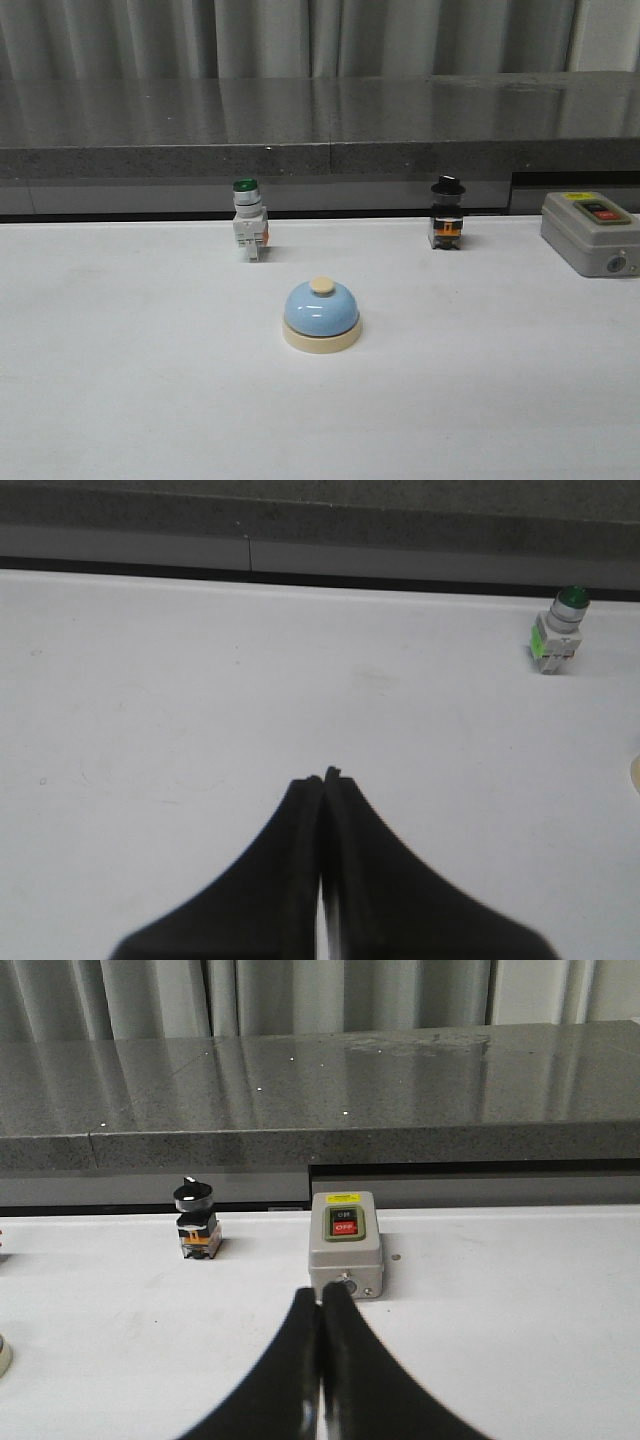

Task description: Place and press bell with both arms

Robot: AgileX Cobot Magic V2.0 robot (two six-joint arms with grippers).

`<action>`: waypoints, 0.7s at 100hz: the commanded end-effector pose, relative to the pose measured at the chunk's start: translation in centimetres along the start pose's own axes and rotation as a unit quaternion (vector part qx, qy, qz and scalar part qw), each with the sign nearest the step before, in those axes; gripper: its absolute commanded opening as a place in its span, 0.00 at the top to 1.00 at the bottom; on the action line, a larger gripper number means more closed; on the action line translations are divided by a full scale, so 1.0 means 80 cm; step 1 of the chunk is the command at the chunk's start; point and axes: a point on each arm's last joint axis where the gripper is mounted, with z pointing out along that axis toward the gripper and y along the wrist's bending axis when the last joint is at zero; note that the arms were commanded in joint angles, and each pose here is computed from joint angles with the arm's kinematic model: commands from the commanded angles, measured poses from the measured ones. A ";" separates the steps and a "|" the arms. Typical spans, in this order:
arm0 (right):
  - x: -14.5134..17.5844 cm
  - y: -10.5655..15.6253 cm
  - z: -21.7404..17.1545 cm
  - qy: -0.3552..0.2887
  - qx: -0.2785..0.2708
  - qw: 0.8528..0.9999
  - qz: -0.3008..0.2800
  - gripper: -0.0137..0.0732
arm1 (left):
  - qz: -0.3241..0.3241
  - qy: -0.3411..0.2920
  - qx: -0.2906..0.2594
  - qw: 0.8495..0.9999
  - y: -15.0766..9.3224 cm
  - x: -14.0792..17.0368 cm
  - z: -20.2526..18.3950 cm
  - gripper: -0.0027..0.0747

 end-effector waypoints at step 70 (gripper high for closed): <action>-0.018 0.000 -0.003 -0.058 0.001 0.998 -0.007 0.91 | 0.028 -0.262 0.010 0.965 0.012 0.086 -0.004 0.99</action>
